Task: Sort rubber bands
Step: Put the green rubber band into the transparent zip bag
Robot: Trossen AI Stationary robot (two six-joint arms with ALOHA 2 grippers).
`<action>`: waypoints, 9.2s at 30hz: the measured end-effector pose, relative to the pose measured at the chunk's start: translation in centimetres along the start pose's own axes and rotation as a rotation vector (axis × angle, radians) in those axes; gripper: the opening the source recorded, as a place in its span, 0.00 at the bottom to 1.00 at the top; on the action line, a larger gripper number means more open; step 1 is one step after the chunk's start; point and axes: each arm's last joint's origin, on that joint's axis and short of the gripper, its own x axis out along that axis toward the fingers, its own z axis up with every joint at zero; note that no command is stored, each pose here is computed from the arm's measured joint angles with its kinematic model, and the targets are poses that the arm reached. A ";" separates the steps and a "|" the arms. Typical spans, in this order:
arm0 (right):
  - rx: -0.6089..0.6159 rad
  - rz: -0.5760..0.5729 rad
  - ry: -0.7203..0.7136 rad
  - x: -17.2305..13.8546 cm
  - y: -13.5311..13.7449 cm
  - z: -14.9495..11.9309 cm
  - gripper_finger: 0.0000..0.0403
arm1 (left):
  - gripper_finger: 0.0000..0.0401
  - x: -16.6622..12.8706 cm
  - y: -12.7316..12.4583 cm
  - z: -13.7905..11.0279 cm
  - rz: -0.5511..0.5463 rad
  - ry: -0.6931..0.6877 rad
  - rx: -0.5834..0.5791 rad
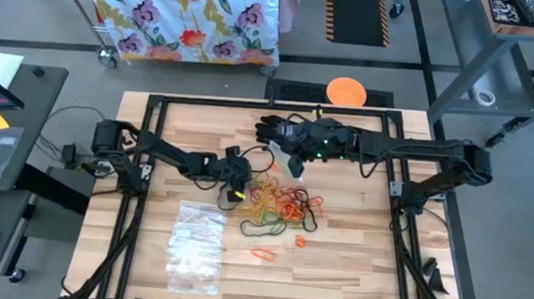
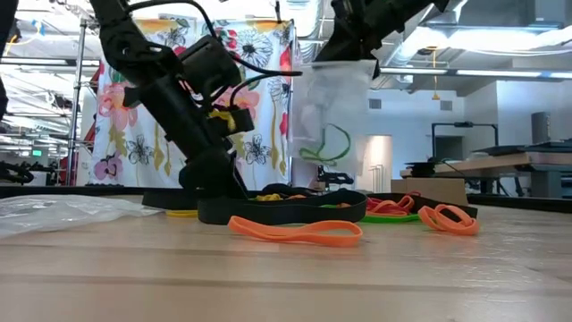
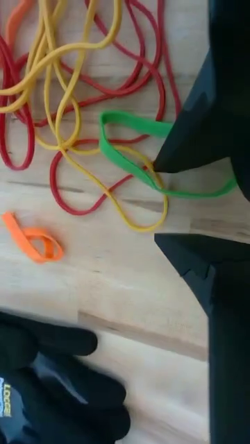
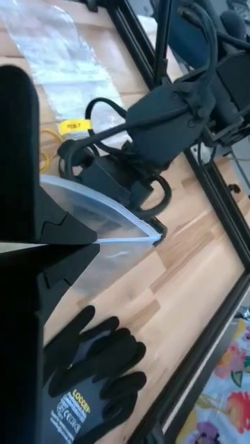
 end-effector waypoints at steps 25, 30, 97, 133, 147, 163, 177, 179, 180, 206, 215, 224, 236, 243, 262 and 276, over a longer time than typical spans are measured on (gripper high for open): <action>0.021 -0.024 0.057 3.1 -0.1 -1.3 0.00 | 0.00 -15.5 0.4 6.0 0.106 -0.584 0.038; 0.044 0.003 0.050 5.8 0.3 -2.3 0.00 | 0.00 -16.7 1.1 7.2 0.134 -0.736 0.056; 0.129 0.116 0.019 5.9 -0.5 0.0 0.00 | 0.48 -16.5 -1.0 5.1 0.251 -0.488 -0.003; 0.145 -0.016 0.046 -0.9 -1.3 1.3 0.00 | 0.48 -7.8 -5.7 4.5 -0.030 -0.624 0.021; 0.134 -0.011 -0.014 -0.9 -2.0 2.1 0.00 | 0.48 -7.5 -6.1 4.1 -0.120 -0.582 0.010; 0.140 -0.007 -0.008 -0.9 -1.8 2.0 0.00 | 0.48 -7.6 -6.1 4.1 -0.124 -0.584 -0.007; 0.152 0.003 0.002 -0.9 -1.6 1.9 0.00 | 0.48 -7.8 -6.7 4.1 -0.183 -0.596 -0.005; 0.150 0.006 0.004 -0.9 -1.5 1.9 0.00 | 0.48 -8.0 -7.2 4.0 -0.217 -0.596 0.004; 0.150 0.007 0.004 -0.9 -1.4 1.9 0.00 | 0.48 -8.2 -7.5 4.0 -0.226 -0.596 0.011; 0.085 0.003 0.011 -0.9 -1.5 1.8 0.00 | 0.48 -1.9 -11.2 5.0 -0.108 -0.323 0.042; 0.080 0.019 0.015 -0.9 -1.5 1.8 0.00 | 0.48 -1.5 -11.0 4.3 -0.081 -0.241 0.008; 0.115 0.020 0.013 -0.9 -1.5 1.9 0.00 | 0.48 -1.3 -11.0 4.0 -0.065 -0.215 0.013; 0.136 0.020 0.013 -0.9 -1.5 1.9 0.00 | 0.06 -1.3 -11.2 3.8 -0.080 -0.198 0.070; 0.103 0.020 0.013 -0.9 -1.5 1.9 0.00 | 0.01 -3.0 -11.2 5.5 -0.015 -0.266 0.140; 0.086 -0.011 0.083 -0.2 -1.9 1.0 0.00 | 0.00 -13.8 -4.6 10.4 0.249 -0.526 0.168; 0.150 0.014 0.080 2.0 -1.8 0.7 0.00 | 0.00 -11.6 1.6 12.5 0.250 -0.751 0.295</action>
